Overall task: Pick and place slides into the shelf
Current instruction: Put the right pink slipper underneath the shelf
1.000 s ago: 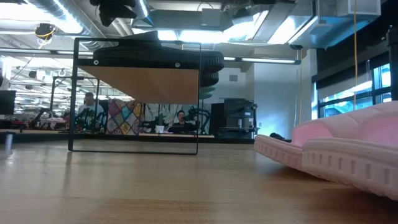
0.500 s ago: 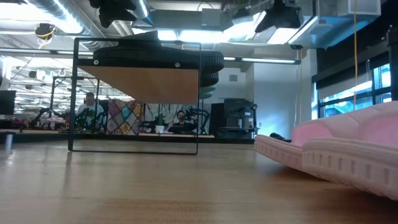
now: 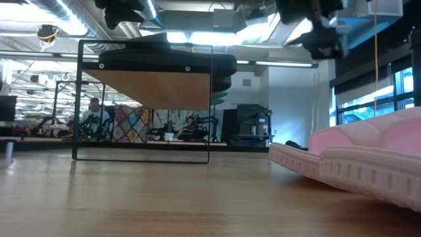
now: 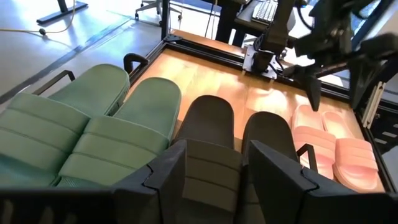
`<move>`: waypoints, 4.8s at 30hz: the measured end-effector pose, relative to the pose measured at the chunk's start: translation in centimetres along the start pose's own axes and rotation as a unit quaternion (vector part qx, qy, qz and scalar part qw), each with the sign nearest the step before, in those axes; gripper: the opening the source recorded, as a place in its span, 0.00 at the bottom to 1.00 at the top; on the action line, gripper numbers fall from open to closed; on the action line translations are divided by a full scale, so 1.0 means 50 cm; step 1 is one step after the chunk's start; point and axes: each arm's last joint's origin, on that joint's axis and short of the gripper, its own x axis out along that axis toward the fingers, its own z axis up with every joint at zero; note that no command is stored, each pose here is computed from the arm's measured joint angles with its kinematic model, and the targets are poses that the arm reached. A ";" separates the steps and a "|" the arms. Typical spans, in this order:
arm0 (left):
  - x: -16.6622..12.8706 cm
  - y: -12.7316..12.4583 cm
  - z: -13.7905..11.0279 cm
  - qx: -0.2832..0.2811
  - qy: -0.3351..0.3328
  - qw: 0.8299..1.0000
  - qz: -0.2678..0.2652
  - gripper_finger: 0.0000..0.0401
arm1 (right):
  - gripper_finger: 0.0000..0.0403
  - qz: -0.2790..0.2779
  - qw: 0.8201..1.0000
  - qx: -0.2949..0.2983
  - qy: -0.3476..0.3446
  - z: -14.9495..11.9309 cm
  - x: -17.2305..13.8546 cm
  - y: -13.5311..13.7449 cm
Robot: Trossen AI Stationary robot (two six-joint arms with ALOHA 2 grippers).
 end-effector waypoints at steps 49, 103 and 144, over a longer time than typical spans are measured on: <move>0.000 0.000 -0.001 -0.013 0.002 1.000 0.000 0.41 | 0.76 -0.100 0.963 0.232 0.093 -0.158 0.051 -0.124; 0.000 0.007 0.000 -0.012 -0.002 0.998 0.063 0.41 | 0.03 -0.086 0.981 0.171 -0.021 -0.103 0.006 -0.152; 0.000 0.007 0.000 -0.029 -0.002 0.998 0.063 0.41 | 0.03 -0.018 0.995 0.064 -0.078 0.362 -0.034 -0.457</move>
